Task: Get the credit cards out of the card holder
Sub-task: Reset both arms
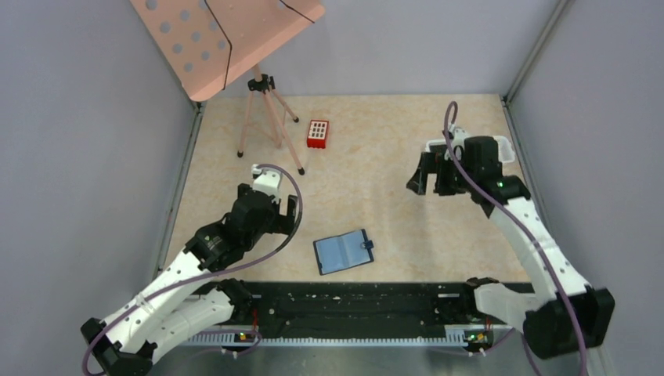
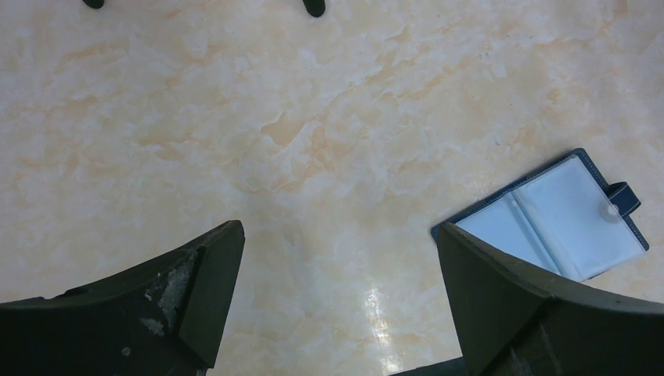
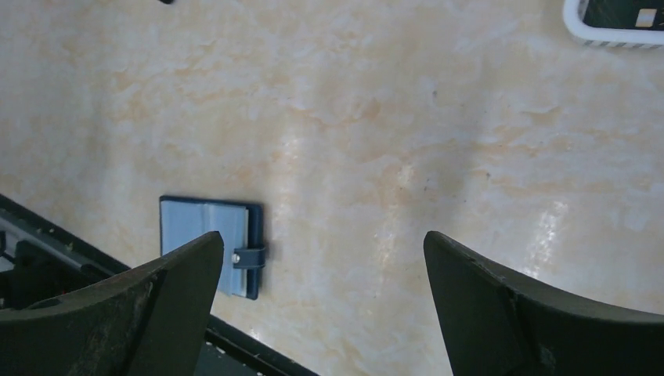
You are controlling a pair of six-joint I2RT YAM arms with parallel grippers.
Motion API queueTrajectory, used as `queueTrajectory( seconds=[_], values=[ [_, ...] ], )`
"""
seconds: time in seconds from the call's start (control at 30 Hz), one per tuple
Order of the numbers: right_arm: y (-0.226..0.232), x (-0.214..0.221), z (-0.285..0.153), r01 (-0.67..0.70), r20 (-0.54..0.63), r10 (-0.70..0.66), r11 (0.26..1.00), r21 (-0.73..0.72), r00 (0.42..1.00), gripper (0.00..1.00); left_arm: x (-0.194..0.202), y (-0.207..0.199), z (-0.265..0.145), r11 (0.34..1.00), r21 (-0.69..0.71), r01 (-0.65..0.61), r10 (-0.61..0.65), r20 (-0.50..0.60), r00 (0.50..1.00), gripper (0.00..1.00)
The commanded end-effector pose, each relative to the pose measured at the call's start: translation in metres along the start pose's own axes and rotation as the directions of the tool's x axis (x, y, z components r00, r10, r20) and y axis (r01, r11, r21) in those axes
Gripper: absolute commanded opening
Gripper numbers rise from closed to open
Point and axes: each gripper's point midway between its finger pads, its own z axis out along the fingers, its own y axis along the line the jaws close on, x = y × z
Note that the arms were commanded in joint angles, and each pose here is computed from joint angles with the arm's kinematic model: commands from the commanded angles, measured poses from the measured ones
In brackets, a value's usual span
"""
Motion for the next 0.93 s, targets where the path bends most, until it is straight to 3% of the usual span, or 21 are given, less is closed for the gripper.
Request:
queueTrajectory(
  seconds=[0.0,0.33,0.5,0.9],
  values=[
    [0.031,0.005,-0.032,0.000,0.145,0.015,0.994,-0.108,0.989,0.99,-0.019,0.013,-0.011,0.997,-0.053,0.051,-0.046,0.082,0.996,0.99],
    [0.044,0.021,-0.072,0.101,0.356,-0.030,0.978,-0.184,0.934,0.99,-0.041,0.004,-0.039,0.994,0.093,0.064,-0.087,0.263,0.961,0.99],
    [0.051,0.019,-0.085,0.146,0.412,-0.051,0.968,-0.202,0.910,0.99,-0.042,0.006,-0.045,0.992,0.103,0.072,-0.099,0.293,0.951,0.99],
    [0.050,0.023,-0.075,0.134,0.374,-0.045,0.967,-0.216,0.926,0.99,-0.041,0.005,-0.046,0.992,0.111,0.063,-0.093,0.291,0.952,0.98]
  ],
)
